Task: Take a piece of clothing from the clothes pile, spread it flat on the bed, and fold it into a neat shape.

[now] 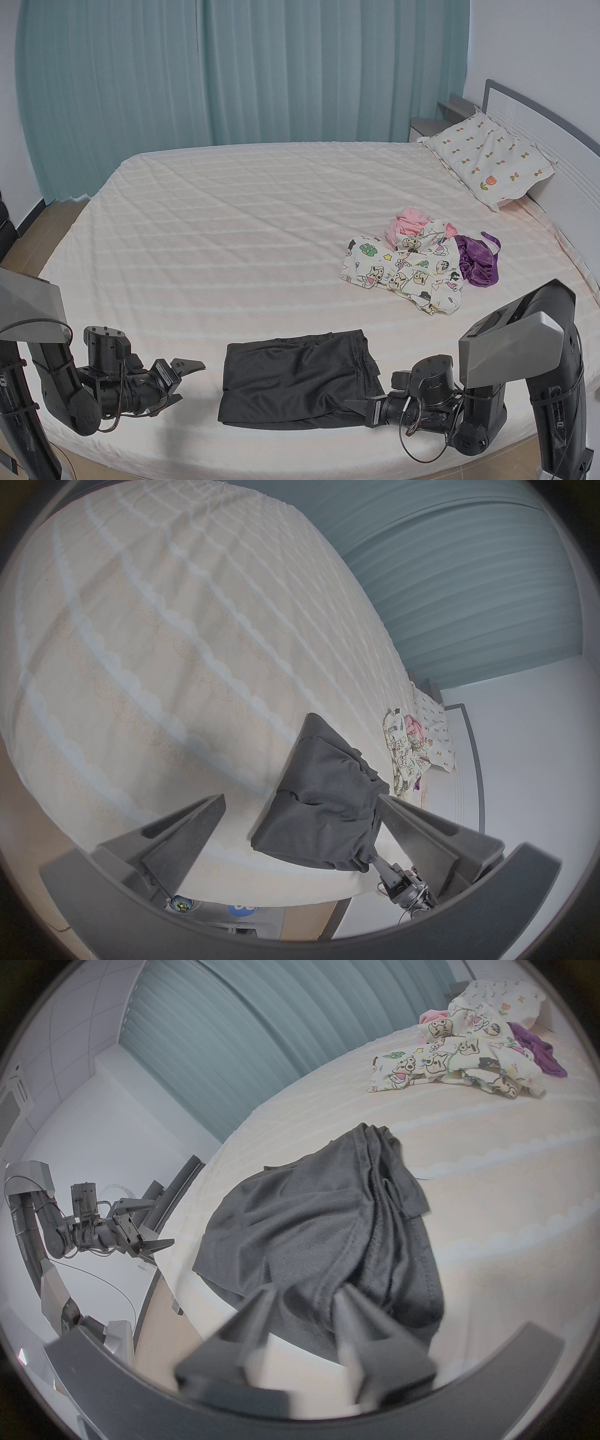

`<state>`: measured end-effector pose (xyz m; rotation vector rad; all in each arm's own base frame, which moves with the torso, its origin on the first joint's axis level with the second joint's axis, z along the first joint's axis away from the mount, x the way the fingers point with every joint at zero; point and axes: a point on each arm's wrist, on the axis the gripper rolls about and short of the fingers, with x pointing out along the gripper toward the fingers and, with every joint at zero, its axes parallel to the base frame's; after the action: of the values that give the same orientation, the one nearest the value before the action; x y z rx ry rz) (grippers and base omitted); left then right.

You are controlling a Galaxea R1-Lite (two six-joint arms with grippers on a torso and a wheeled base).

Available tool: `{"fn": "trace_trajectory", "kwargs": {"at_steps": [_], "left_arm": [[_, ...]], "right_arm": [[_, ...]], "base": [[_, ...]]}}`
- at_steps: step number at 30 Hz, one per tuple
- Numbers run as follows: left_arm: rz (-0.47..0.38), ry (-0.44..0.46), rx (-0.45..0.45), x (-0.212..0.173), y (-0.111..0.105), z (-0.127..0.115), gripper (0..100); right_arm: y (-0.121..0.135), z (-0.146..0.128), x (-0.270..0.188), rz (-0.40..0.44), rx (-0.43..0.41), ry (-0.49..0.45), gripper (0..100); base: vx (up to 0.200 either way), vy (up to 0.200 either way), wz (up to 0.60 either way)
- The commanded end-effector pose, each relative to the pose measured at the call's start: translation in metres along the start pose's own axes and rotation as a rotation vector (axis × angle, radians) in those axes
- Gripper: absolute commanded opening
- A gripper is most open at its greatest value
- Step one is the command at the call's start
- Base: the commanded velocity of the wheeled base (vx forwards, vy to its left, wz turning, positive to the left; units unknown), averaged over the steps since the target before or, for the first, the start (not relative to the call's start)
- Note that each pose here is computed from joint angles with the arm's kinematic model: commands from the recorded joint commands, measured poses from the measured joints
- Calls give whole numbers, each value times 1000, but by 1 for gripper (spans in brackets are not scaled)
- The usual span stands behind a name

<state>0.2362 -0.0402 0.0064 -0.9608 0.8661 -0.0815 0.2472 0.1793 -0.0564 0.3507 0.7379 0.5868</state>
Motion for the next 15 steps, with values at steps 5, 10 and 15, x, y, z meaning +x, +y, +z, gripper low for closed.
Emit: {"fn": "trace_trajectory", "kwargs": {"at_steps": [5, 10, 15], "left_arm": [[3, 2, -2, 0, 1, 0, 100], [2, 2, -1, 0, 1, 0, 100], [2, 2, -1, 0, 1, -1, 100]], "right_arm": [[-2, -1, -10, -44, 0, -9, 0], [-1, -2, -20, -53, 0, -4, 0], [0, -1, -41, -51, -12, 12, 0]], "base": [[0, 0, 0], [0, 0, 0], [0, 0, 0]]}}
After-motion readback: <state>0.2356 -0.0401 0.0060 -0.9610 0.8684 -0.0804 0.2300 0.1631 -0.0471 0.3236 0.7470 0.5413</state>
